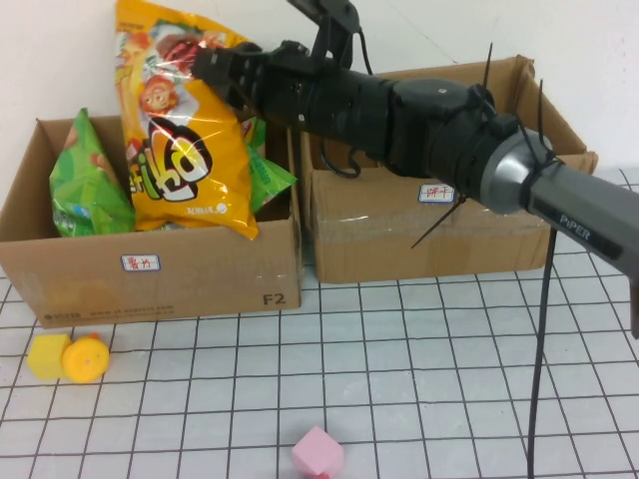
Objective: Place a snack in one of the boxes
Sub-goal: Place the potato chip in the potato chip box
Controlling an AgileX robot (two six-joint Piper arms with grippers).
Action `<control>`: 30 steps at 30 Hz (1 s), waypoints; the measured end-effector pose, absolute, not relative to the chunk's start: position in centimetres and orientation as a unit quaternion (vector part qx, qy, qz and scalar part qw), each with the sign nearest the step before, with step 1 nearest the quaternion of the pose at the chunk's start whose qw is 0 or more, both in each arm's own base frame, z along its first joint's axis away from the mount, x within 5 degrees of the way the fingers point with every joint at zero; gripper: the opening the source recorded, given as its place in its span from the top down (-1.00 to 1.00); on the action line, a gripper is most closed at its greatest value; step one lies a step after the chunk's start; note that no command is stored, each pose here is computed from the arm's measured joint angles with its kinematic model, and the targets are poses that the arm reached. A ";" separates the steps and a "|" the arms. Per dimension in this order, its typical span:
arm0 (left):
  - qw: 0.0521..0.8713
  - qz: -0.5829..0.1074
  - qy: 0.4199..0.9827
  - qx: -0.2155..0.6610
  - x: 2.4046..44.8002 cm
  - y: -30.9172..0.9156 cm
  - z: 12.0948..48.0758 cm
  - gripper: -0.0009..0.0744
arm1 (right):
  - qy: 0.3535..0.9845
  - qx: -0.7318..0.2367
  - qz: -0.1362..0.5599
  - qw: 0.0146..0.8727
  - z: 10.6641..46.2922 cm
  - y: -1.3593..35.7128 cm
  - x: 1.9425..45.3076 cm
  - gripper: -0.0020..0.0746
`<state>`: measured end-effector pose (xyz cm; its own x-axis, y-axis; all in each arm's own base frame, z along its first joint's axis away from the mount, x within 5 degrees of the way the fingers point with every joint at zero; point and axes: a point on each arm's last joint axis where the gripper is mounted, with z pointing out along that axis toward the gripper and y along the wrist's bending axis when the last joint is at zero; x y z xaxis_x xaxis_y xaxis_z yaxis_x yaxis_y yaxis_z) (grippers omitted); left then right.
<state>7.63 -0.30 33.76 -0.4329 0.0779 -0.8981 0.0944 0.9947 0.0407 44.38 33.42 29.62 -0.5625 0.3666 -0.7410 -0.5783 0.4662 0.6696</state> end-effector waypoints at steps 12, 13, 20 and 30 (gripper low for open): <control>0.505 0.013 0.862 0.044 7.4 0.1 33.3 0.98 | 0.702 -0.133 0.491 0.499 30.7 31.5 45.1 -0.41; 0.504 0.015 0.863 0.044 7.4 0.1 33.3 0.98 | 0.697 -0.140 0.486 0.508 31.2 31.1 45.2 -0.29; 0.511 0.019 0.858 0.046 7.4 0.2 33.4 0.98 | 0.650 -0.223 0.481 0.544 34.3 30.2 43.9 0.58; 0.560 -0.003 0.828 0.028 7.9 0.0 34.3 0.98 | 0.636 -0.404 0.383 0.534 39.8 28.5 39.2 0.92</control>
<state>7.85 0.01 34.34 -0.3722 0.0432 -0.9271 0.0499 0.9984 0.0265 39.19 28.54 39.83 -0.1024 -0.1061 -0.9891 -0.9233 0.3802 0.0548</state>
